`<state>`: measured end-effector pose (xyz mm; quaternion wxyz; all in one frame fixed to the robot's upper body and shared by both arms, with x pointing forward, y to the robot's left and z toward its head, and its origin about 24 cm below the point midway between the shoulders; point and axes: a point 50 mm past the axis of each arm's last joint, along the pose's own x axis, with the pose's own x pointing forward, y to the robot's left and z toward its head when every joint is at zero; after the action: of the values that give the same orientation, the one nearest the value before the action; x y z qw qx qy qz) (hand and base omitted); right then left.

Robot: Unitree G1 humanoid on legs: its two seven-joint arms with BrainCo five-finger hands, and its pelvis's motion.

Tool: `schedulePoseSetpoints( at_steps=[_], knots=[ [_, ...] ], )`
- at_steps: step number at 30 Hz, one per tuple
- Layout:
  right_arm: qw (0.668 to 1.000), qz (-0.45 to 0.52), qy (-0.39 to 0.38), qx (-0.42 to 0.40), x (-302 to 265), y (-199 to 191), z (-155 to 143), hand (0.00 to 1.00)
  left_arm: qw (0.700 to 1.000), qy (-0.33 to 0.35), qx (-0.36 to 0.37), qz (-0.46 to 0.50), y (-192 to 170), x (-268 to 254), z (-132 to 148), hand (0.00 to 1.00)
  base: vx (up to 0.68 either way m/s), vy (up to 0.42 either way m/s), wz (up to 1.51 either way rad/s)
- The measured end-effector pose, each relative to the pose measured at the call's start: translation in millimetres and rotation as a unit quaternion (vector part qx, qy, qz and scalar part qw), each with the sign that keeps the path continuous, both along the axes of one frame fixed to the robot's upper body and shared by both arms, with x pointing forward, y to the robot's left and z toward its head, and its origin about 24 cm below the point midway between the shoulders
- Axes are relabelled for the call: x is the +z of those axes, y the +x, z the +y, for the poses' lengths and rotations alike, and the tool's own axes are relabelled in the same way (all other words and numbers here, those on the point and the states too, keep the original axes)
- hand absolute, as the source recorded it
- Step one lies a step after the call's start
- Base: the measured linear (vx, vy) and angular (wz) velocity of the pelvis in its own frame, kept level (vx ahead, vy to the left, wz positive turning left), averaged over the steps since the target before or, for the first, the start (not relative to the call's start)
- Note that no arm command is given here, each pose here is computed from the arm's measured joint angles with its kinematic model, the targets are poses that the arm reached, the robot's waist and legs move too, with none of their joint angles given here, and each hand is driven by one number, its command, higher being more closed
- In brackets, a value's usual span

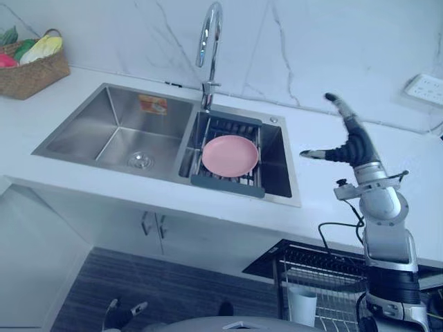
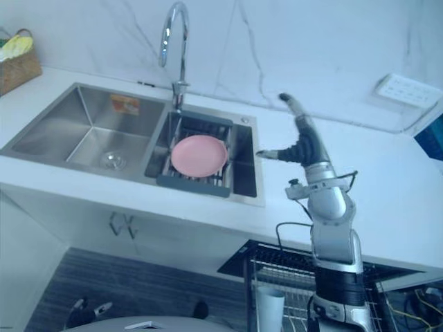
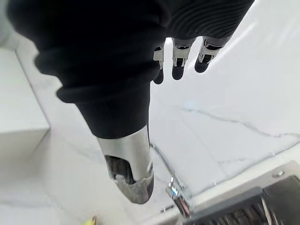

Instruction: Walk over to the sink, pick up the cup, carry it to the dishwasher, place the cup inside the dishwasher, then close the dishwasher door

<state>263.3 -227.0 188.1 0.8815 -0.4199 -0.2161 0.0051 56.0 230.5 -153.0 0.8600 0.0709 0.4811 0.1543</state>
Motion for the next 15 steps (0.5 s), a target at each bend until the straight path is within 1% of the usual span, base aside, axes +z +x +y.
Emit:
schedulePoseSetpoints(
  at_steps=[3, 7, 8, 9, 15],
  knots=[
    [0.997, 0.042, -0.062, 0.01, -8, 12, 8, 0.0, 1.0, -0.004, -0.004, 0.002, 1, 0, 0, 0.0, -0.04, -0.014, 0.11],
    [0.989, 0.088, -0.118, 0.018, -19, 24, 13, 0.0, 1.0, -0.003, -0.019, 0.008, 2, 0, 0, 0.0, -0.05, -0.018, 0.11],
    [0.988, 0.094, -0.122, 0.02, -21, 25, 13, 0.0, 1.0, -0.004, -0.02, 0.01, 2, -1, 0, 0.0, -0.06, -0.014, 0.08],
    [0.983, 0.111, -0.142, 0.018, -26, 29, 12, 0.0, 1.0, -0.004, -0.024, 0.012, 2, -1, 0, 0.0, -0.06, -0.015, 0.07],
    [0.972, 0.156, -0.178, -0.011, -47, 37, 3, 0.0, 0.999, -0.002, -0.029, 0.016, 1, -1, 0, 0.0, -0.02, -0.003, 0.06]
  ],
)
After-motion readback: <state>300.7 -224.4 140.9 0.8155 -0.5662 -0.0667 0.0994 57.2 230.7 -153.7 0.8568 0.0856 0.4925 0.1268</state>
